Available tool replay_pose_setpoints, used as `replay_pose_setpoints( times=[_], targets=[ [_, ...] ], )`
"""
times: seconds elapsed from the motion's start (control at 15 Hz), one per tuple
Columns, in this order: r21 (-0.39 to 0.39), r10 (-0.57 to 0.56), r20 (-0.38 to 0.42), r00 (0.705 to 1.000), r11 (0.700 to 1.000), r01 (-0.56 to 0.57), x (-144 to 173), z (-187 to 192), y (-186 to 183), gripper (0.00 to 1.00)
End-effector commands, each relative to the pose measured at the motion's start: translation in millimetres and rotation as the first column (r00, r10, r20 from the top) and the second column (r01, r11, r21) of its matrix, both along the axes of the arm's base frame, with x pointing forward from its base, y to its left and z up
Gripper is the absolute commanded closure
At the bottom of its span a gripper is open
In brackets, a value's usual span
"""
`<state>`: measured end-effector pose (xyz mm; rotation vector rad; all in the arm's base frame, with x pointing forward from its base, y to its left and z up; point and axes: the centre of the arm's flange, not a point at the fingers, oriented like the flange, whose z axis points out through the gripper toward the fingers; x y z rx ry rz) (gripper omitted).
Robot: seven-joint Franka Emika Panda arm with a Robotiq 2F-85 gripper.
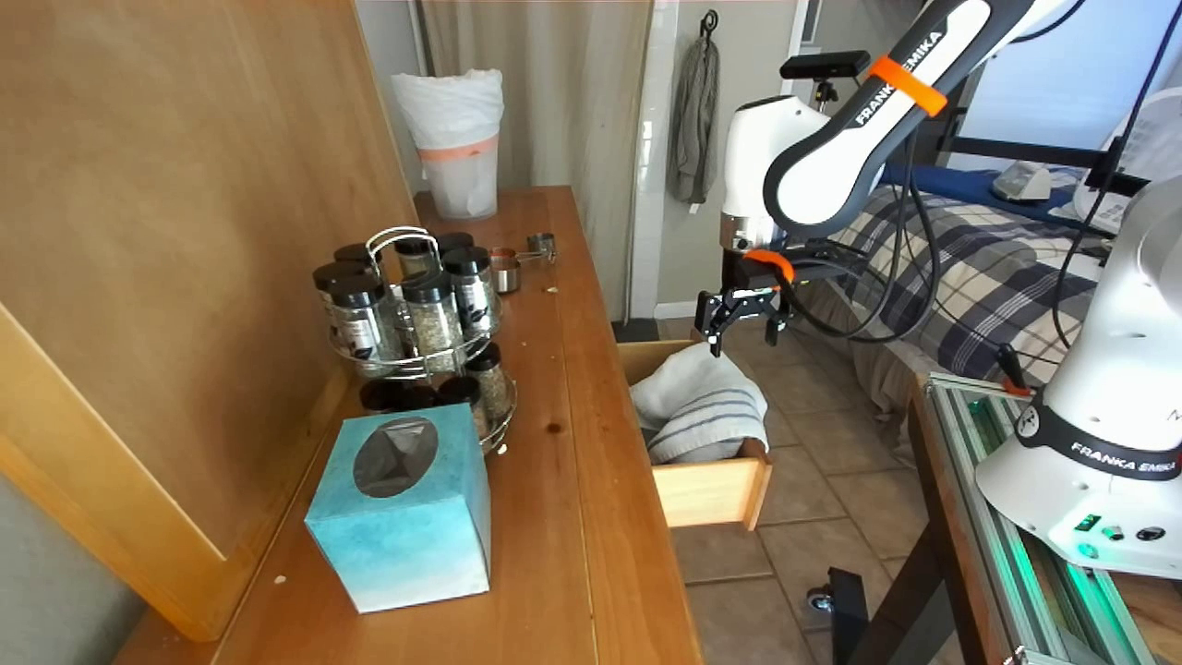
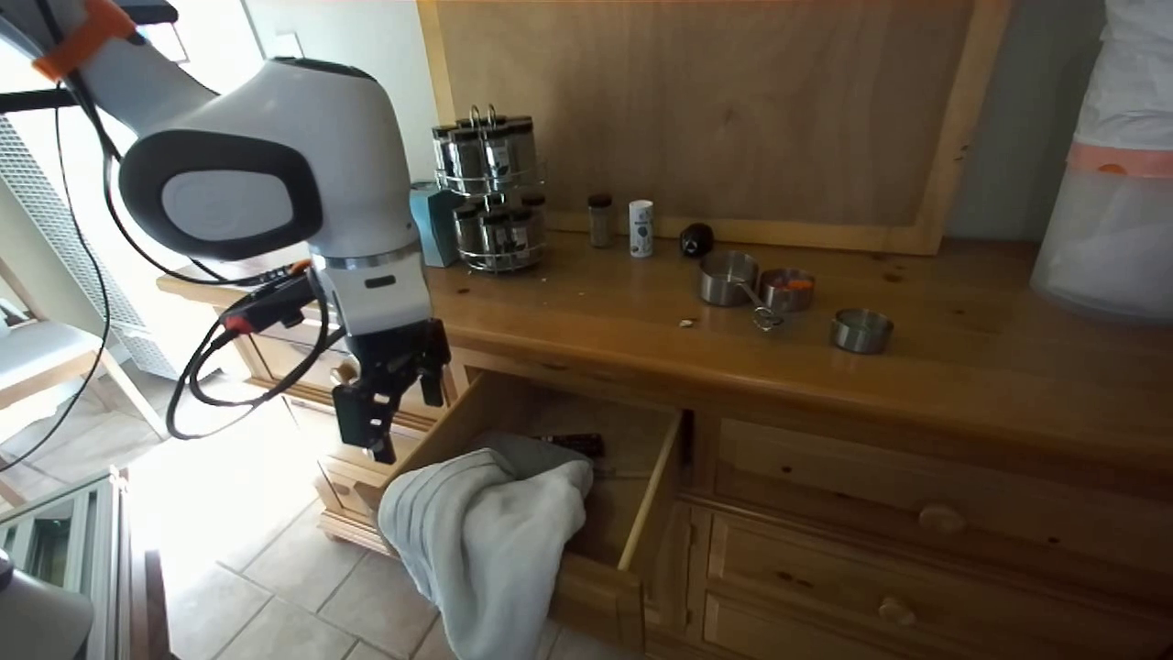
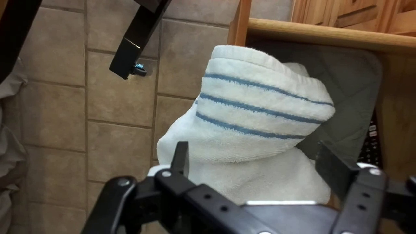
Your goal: Move the towel closer to the spice rack
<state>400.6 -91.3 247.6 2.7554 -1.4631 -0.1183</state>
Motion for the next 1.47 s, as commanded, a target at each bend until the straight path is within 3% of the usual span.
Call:
replay_pose_setpoints(
  times=[0.0,0.93,1.4],
  targets=[
    [0.0,0.0,0.0,1.0,1.0,0.0,0,0,0,0.0],
    [0.022,-0.043,-0.079,0.996,0.999,0.045,-10,-62,-50,0.0],
    [0.037,-0.029,-0.001,1.0,0.999,0.029,1,-86,-63,0.0]
  ],
)
